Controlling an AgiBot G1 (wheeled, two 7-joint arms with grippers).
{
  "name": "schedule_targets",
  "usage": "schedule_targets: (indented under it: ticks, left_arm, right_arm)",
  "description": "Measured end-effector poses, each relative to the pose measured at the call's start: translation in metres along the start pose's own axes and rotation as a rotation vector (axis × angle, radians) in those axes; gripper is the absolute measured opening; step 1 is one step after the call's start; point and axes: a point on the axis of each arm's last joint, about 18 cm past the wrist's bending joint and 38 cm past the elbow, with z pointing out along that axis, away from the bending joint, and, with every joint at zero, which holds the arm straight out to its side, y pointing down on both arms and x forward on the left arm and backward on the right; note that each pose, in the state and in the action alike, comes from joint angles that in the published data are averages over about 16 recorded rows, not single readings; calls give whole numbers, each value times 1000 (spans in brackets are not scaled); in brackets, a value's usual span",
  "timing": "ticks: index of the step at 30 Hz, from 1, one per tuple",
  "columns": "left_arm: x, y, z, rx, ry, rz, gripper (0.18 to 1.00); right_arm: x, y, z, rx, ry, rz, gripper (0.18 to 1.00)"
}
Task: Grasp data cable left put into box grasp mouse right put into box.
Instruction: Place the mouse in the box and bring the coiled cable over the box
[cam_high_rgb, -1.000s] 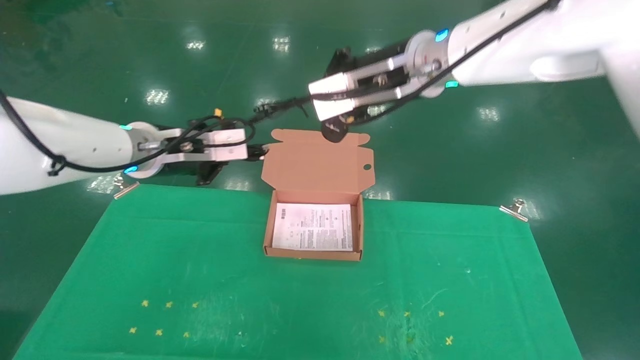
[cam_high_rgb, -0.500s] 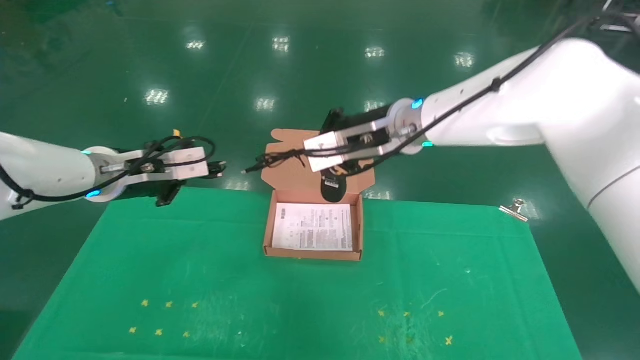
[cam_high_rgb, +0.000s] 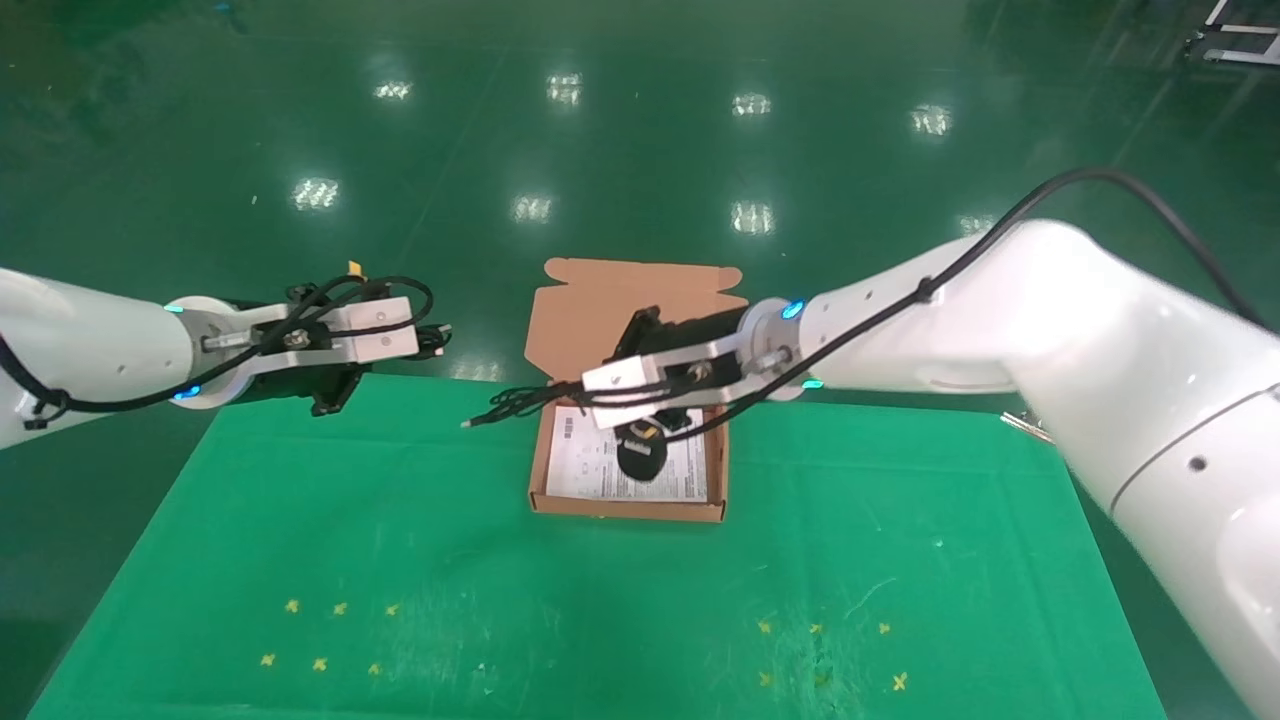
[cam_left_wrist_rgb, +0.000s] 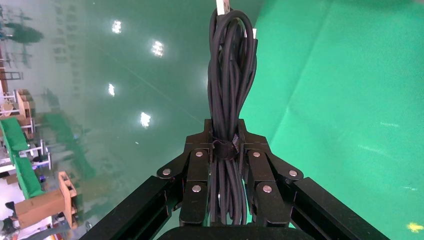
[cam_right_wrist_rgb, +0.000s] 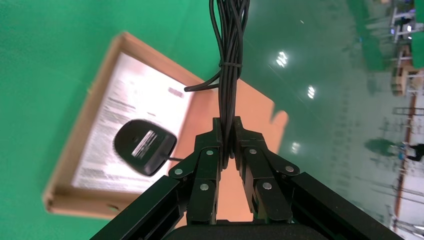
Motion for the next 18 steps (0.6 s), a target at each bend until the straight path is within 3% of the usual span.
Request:
schedule_targets:
  ticks: [9,18]
  left_arm:
    - [0,0,0,0,0,0,266]
    - [0,0,0,0,0,0,266]
  right_arm:
    - [-20,-5,21,6,49,74,216]
    - [-45,9,36,3,124,348,216]
